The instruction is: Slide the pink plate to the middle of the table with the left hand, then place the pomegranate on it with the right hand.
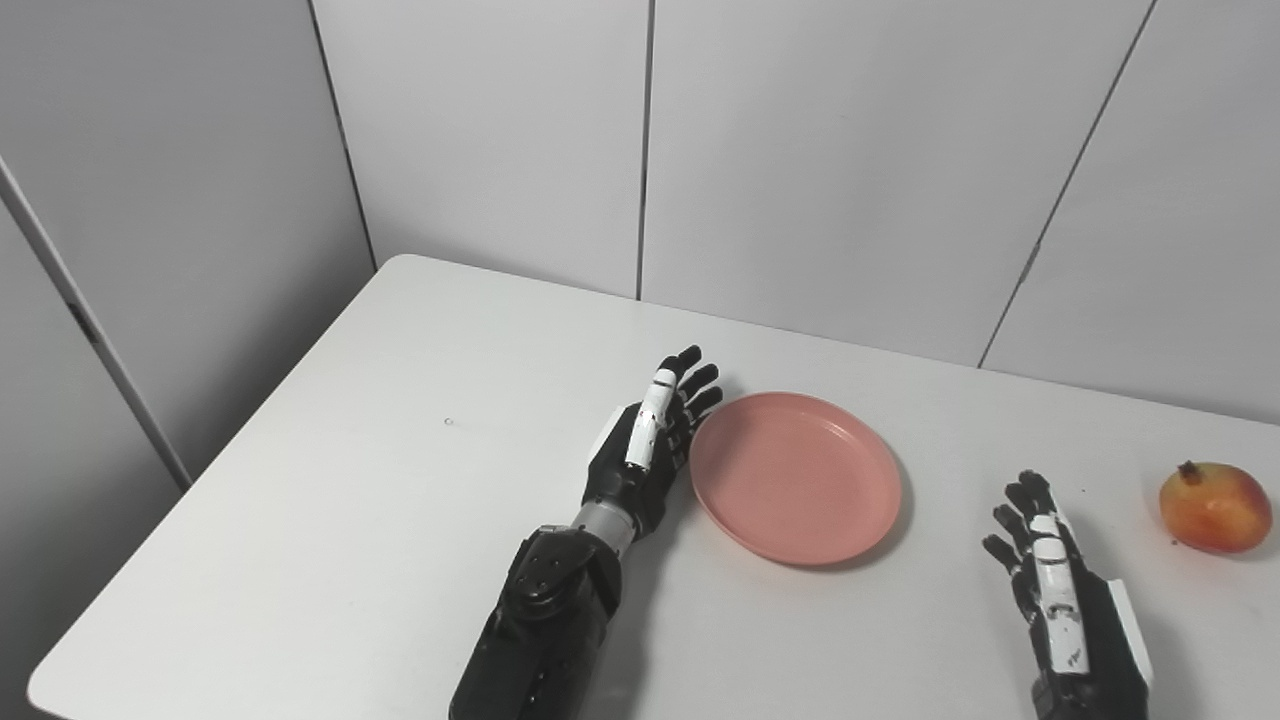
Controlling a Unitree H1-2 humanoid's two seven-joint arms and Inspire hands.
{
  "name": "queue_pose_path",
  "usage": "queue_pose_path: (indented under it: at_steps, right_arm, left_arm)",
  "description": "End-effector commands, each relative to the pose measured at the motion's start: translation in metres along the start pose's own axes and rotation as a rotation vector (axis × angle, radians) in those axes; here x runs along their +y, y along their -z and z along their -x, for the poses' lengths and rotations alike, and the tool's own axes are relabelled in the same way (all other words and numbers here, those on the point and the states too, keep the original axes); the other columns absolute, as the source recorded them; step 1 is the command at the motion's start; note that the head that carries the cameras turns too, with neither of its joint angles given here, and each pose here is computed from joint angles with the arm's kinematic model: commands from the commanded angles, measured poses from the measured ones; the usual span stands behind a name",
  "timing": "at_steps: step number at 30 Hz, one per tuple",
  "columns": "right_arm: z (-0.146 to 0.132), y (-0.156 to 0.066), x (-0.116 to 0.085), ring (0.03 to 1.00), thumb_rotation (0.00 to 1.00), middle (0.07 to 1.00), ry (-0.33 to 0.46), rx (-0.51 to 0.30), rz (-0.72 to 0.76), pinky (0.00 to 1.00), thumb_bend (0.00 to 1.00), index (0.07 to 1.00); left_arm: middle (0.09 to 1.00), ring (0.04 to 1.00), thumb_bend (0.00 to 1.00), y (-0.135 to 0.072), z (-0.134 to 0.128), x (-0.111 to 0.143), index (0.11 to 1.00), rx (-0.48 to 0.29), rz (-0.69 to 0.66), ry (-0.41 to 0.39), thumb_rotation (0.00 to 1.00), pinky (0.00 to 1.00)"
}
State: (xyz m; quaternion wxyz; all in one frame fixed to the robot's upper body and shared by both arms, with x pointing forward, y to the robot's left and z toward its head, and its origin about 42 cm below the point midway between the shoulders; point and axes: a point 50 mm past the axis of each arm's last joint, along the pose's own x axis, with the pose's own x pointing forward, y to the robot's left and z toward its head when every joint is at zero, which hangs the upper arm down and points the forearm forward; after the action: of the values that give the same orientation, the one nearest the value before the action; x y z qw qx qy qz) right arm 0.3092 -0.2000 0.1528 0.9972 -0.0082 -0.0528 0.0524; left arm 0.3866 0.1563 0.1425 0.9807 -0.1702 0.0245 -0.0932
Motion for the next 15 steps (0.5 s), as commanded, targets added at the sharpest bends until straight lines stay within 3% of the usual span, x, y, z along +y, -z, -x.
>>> queue_pose_path:
  at_steps: [1, 15]
  right_arm:
    - [-0.008, -0.017, 0.001, 0.947, 1.0, 0.953, 0.023, -0.068, -0.001, 0.93, 0.2, 0.953]
    - [-0.013, -0.024, -0.003, 0.945, 1.0, 0.956, 0.071, -0.091, -0.01, 0.94, 0.21, 0.953]
  left_arm:
    - [0.943, 0.936, 0.42, 0.005, 0.003, -0.008, 0.937, 0.027, 0.007, 0.027, 1.0, 0.94]
    - [0.924, 0.921, 0.4, 0.02, 0.022, -0.029, 0.933, 0.093, 0.051, 0.107, 1.0, 0.93]
